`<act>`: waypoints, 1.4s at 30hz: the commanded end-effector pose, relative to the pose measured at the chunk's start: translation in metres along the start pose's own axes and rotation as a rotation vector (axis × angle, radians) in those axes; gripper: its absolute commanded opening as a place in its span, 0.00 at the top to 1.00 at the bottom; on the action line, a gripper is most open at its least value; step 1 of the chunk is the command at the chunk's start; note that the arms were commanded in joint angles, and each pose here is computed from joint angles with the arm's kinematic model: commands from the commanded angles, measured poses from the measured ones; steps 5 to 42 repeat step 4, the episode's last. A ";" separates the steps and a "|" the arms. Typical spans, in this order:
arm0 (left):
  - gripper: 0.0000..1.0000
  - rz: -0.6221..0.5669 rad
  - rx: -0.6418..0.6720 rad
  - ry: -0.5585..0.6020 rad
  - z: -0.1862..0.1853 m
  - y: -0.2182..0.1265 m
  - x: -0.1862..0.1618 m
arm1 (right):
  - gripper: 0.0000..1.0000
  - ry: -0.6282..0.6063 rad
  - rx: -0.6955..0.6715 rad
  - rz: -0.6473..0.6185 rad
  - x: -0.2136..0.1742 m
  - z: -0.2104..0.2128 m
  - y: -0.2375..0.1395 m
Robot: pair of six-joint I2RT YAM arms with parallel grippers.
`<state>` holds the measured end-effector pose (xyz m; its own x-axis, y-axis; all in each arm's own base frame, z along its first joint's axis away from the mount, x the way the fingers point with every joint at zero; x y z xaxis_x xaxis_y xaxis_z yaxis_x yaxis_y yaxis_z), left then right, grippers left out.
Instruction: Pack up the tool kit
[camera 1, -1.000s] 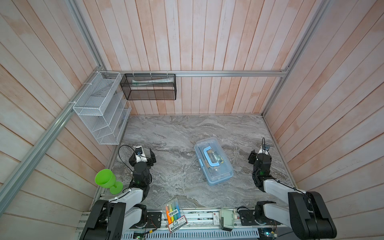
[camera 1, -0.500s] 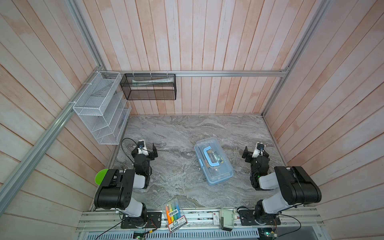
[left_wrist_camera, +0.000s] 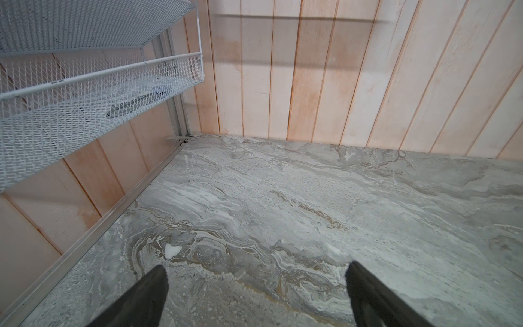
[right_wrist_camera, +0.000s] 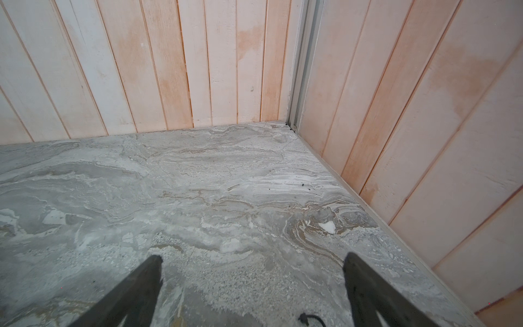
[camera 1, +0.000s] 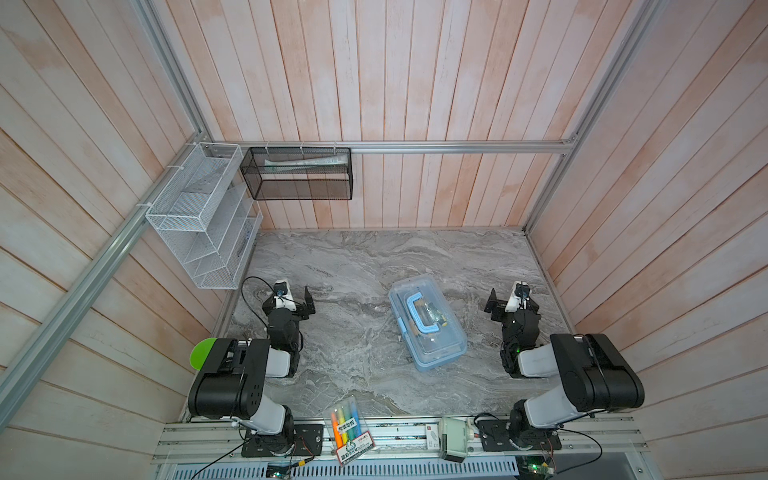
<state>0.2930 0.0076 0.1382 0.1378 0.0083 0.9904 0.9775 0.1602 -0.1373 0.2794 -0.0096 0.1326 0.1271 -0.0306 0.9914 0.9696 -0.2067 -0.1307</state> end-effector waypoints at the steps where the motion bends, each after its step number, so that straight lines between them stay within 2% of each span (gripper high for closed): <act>1: 0.00 -0.009 -0.010 -0.012 0.000 0.004 0.004 | 0.02 0.006 0.003 -0.019 0.006 0.000 0.002; 42: 0.00 -0.011 -0.011 -0.014 0.000 0.004 0.004 | 0.02 0.010 0.008 -0.014 0.006 -0.001 0.004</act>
Point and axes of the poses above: each gripper's point midway between its finger pads, its own y axis out along the fingers, its own z axis along the line the jaws close on, x = y × z, the point moved 9 cm from there along -y, back along the fingers, and after that the axes turned 1 degree about y, right-handed, at the moved point
